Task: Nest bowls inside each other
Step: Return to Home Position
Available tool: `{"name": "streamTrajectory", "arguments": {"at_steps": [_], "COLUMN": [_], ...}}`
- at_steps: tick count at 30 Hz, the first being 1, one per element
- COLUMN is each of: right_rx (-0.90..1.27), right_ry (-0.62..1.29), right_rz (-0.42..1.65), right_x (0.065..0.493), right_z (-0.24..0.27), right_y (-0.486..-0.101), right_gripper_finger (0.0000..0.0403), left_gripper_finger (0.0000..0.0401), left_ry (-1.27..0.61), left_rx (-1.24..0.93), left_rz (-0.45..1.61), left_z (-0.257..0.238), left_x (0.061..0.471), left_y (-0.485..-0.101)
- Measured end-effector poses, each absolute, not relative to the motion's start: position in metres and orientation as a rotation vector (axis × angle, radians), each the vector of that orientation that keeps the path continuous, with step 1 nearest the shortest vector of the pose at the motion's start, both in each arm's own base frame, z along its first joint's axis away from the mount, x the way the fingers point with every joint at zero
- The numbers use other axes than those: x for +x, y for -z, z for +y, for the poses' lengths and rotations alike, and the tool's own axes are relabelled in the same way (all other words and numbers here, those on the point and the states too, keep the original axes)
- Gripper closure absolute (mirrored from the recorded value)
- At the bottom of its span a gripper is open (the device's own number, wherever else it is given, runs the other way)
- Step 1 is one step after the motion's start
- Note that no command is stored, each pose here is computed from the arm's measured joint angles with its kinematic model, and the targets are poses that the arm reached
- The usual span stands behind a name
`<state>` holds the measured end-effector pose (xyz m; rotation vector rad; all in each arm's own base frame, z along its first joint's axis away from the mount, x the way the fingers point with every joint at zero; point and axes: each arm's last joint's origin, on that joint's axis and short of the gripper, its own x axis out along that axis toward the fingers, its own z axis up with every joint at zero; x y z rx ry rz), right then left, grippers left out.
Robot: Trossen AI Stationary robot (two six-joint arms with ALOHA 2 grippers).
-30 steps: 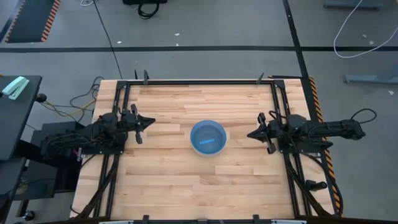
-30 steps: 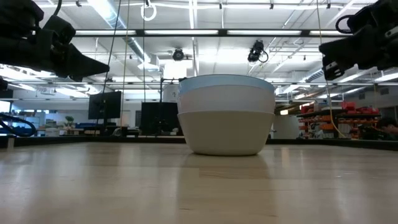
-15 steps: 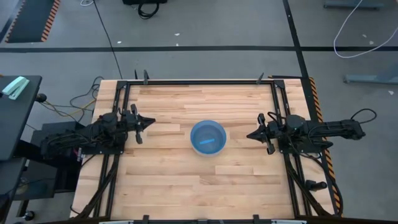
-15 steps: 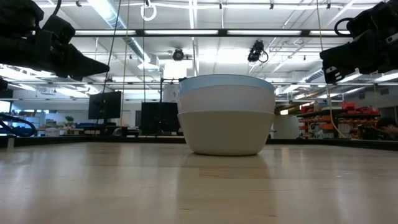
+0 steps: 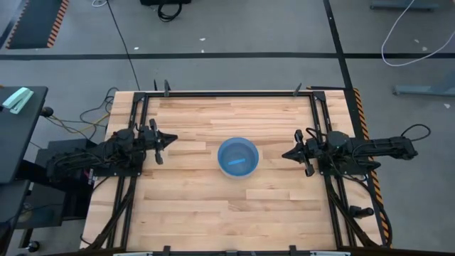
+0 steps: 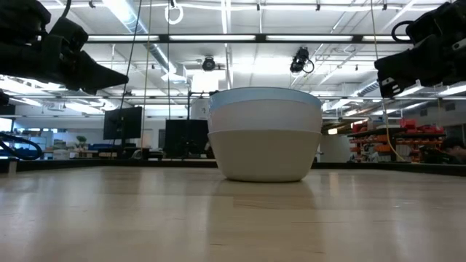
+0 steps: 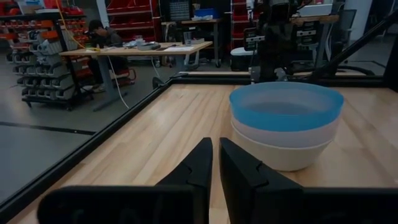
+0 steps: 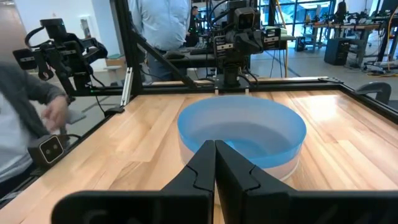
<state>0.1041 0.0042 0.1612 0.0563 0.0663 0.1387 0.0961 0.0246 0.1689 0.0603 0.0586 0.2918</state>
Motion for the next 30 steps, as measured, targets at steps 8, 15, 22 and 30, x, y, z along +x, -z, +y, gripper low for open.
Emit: {"name": "streamTrajectory", "arguments": {"at_steps": [8, 15, 22, 30], "right_rx": [0.057, 0.057, 0.057, 0.057], "right_ry": [-0.139, -0.139, -0.139, -0.139], "right_rz": [0.066, 0.066, 0.066, 0.066], "right_x": [0.1041, 0.1041, 0.1041, 0.1041], "right_z": [0.0042, 0.0042, 0.0042, 0.0042], "right_y": [-0.1613, -0.1613, -0.1613, -0.1613], "right_gripper_finger": [0.0388, 0.0388, 0.0388, 0.0388], "left_gripper_finger": [0.0374, 0.0371, 0.0363, 0.0372], "left_ry": [-0.291, -0.291, -0.291, -0.290], "left_rx": [0.060, 0.060, 0.060, 0.060], "left_rz": [0.055, 0.054, 0.053, 0.053], "left_z": [0.0246, 0.0246, 0.0246, 0.0246], "left_x": [0.0961, 0.0962, 0.0962, 0.0962], "left_y": [-0.1692, -0.1693, -0.1694, -0.1694]}}
